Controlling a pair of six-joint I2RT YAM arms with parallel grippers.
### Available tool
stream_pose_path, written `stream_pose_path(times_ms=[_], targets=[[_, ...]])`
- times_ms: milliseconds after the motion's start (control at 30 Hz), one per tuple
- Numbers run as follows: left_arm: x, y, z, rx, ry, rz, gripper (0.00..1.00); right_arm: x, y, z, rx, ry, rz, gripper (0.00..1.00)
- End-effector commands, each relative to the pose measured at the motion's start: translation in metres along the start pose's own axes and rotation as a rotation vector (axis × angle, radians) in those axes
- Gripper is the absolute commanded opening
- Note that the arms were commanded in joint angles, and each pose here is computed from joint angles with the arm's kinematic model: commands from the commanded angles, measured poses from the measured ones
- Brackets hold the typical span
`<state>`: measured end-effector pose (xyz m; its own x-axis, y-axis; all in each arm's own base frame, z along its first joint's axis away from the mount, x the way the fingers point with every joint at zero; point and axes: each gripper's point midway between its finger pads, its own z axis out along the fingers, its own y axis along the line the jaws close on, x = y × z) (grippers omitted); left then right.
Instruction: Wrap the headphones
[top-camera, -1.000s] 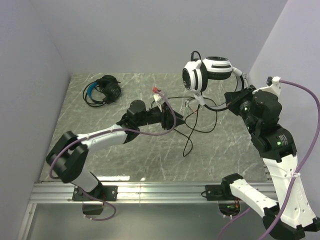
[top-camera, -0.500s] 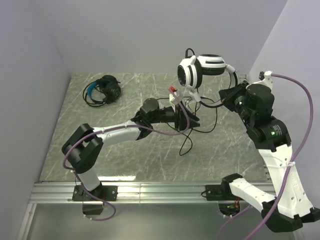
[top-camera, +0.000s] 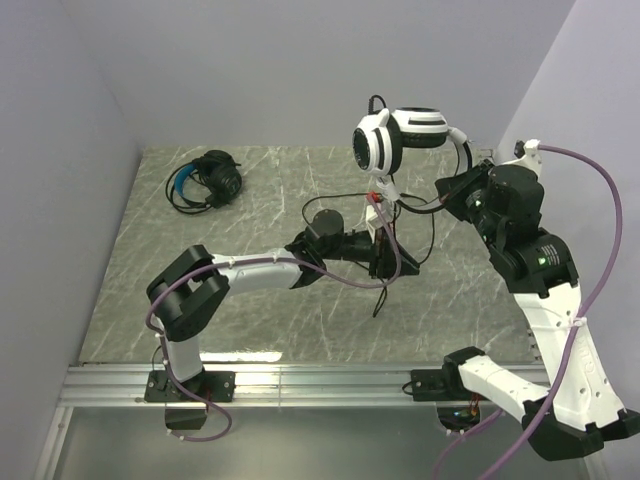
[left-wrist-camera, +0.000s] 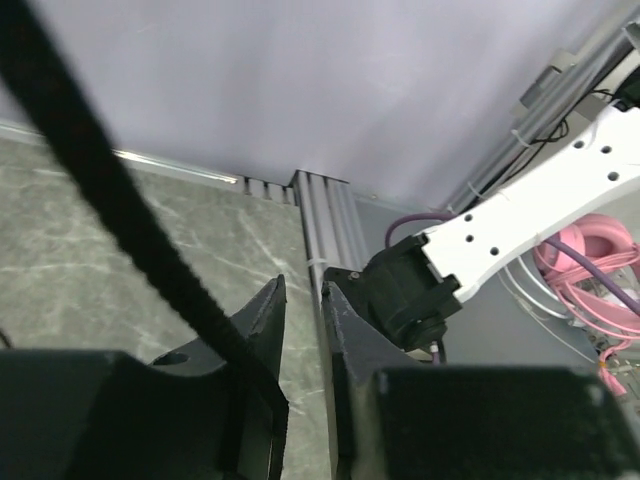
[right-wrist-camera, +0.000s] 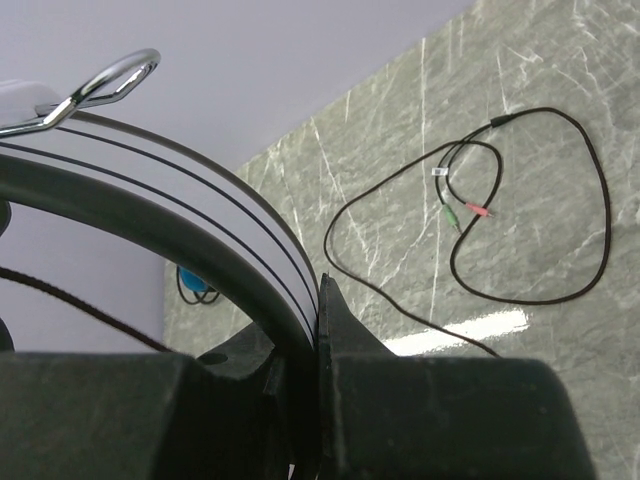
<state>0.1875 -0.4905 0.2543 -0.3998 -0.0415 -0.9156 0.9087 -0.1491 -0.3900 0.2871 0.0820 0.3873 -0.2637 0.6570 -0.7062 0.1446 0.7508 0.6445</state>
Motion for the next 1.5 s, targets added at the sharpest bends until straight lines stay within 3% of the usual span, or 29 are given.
stream_pose_path(times_ms=[0,133,200,267,600,867,1133,1467], targets=[[-0.011,-0.011,0.010,0.038,-0.023,0.039,0.25,-0.042,0.036,-0.011,-0.115,-0.132,0.083,0.00],[-0.004,-0.009,0.013,0.008,-0.002,0.028,0.25,-0.044,0.037,-0.011,-0.119,-0.139,0.088,0.00],[-0.002,-0.002,0.014,-0.020,-0.002,0.025,0.32,-0.043,0.040,-0.012,-0.127,-0.130,0.092,0.00],[-0.001,0.007,0.014,-0.050,0.004,0.029,0.30,-0.045,0.042,-0.015,-0.140,-0.132,0.100,0.00],[-0.005,0.018,0.022,-0.041,-0.009,0.035,0.38,-0.053,0.047,-0.027,-0.152,-0.148,0.103,0.00],[-0.006,0.002,0.009,-0.029,-0.031,0.031,0.22,-0.056,0.038,-0.019,-0.101,-0.173,0.085,0.00],[0.001,-0.025,-0.019,-0.051,-0.069,0.026,0.17,-0.065,0.023,-0.007,-0.011,-0.231,0.059,0.00],[0.033,-0.076,-0.024,-0.028,-0.007,-0.024,0.12,-0.068,-0.008,0.017,0.148,-0.306,0.006,0.00]])
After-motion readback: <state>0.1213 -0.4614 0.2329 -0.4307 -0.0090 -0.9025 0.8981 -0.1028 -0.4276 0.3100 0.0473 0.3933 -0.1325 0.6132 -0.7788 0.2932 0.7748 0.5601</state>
